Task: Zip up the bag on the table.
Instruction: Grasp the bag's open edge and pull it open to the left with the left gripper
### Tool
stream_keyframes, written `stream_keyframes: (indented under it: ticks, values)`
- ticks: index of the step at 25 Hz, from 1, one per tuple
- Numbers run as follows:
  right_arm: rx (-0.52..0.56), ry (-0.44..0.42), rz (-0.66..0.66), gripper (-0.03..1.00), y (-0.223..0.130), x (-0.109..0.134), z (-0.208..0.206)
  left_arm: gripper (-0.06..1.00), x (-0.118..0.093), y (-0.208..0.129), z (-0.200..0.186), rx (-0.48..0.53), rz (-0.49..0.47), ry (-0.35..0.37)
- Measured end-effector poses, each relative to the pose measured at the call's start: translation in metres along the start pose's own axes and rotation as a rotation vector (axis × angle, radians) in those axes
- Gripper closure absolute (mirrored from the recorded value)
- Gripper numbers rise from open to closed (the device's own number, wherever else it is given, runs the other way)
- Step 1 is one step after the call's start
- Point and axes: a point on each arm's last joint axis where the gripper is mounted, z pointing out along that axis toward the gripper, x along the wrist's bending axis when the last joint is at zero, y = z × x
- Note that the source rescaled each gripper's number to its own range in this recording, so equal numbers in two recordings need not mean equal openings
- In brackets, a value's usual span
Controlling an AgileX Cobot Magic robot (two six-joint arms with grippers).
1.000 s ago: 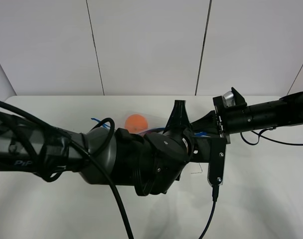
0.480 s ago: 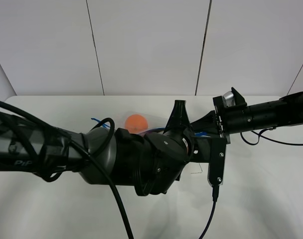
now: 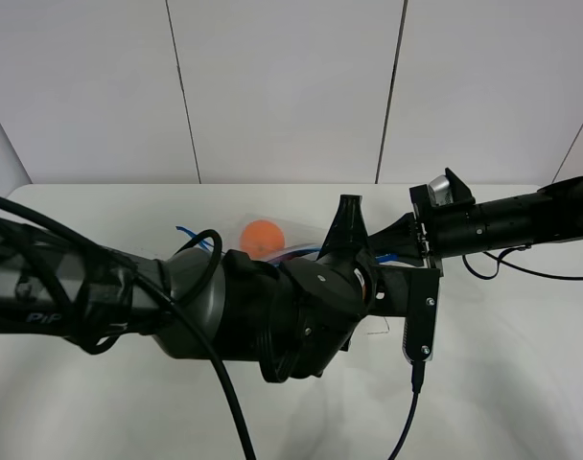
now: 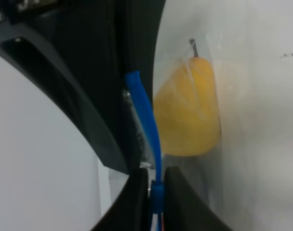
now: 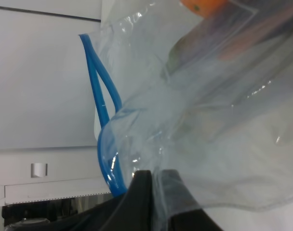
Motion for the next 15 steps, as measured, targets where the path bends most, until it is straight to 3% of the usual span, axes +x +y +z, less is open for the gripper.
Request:
stream_keyframes:
  ticks: [15]
  values:
    - [-0.007,0.005,0.003,0.97,0.0006,0.0005,0.0,0.94,0.0022,-0.004,0.0001,0.04,-0.001,0.022]
